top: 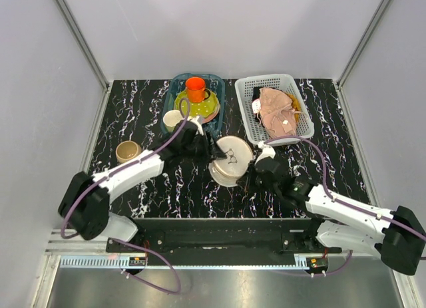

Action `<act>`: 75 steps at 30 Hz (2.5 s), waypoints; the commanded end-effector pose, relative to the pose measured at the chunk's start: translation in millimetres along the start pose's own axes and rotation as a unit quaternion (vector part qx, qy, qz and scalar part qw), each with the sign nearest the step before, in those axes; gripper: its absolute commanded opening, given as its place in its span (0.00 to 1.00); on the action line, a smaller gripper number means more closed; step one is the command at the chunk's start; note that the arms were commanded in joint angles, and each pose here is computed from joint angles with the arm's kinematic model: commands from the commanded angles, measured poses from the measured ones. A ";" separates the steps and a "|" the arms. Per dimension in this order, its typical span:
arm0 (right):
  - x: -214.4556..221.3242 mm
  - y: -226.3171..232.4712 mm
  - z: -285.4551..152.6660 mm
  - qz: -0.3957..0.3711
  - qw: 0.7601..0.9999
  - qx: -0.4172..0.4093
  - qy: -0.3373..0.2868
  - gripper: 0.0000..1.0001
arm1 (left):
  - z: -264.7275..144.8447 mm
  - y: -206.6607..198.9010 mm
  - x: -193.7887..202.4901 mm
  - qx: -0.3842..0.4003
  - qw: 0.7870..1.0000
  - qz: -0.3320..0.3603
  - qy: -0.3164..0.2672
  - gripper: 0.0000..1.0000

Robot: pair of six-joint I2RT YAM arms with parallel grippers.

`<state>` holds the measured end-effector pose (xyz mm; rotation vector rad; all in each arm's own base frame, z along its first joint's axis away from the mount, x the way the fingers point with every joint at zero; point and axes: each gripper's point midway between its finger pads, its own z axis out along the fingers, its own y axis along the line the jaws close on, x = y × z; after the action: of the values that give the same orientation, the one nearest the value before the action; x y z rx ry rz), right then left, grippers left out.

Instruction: Unzip the laundry bag and remove the bra

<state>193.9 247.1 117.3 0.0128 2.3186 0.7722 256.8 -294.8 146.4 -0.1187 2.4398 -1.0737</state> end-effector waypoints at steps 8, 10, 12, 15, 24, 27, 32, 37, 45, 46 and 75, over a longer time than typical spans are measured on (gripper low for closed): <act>-22.1 47.0 -8.3 0.006 0.998 -0.043 -0.046 0.00 | -64.1 -34.7 -39.2 0.000 0.994 0.071 -0.083 0.98; -20.7 49.3 -4.6 0.007 0.998 -0.046 -0.044 0.00 | -84.0 -38.7 -38.8 0.016 0.993 0.050 -0.109 0.97; -21.9 54.0 -2.8 0.008 0.998 -0.054 -0.044 0.00 | -83.2 -27.3 -25.0 0.017 0.994 0.020 -0.102 0.95; -18.3 55.0 5.0 0.004 0.998 -0.051 -0.036 0.00 | -79.2 -28.9 -10.0 0.053 0.994 -0.018 -0.096 0.93; -14.4 54.6 11.0 0.009 0.998 -0.050 -0.030 0.00 | -36.5 -28.8 10.0 0.065 0.995 -0.048 -0.059 0.93; -12.0 52.9 11.5 0.011 0.998 -0.048 -0.027 0.00 | -25.7 -29.3 11.2 0.067 0.995 -0.056 -0.054 0.90; -9.1 49.0 13.1 0.009 0.999 -0.043 -0.024 0.00 | -9.7 -30.7 13.0 0.072 0.994 -0.069 -0.046 0.31; -16.0 11.1 6.2 -0.004 0.999 0.017 -0.045 0.00 | -13.6 -31.5 3.2 0.060 0.996 -0.048 -0.052 0.00; -17.8 -30.6 -10.6 0.030 0.997 0.042 -0.052 0.00 | -29.9 -24.6 -24.4 0.044 0.997 -0.021 -0.068 0.00; -17.2 -26.7 -10.4 0.032 0.998 0.034 -0.048 0.00 | -30.2 -25.5 -27.6 0.045 0.997 -0.019 -0.068 0.00; -18.8 27.5 8.3 0.013 0.999 -0.028 -0.031 0.00 | -13.5 -47.9 7.0 0.056 0.996 0.016 -0.066 0.91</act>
<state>197.3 258.4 112.8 0.0441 2.3188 0.7924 215.2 -311.7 187.4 -0.0182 2.3238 -1.1452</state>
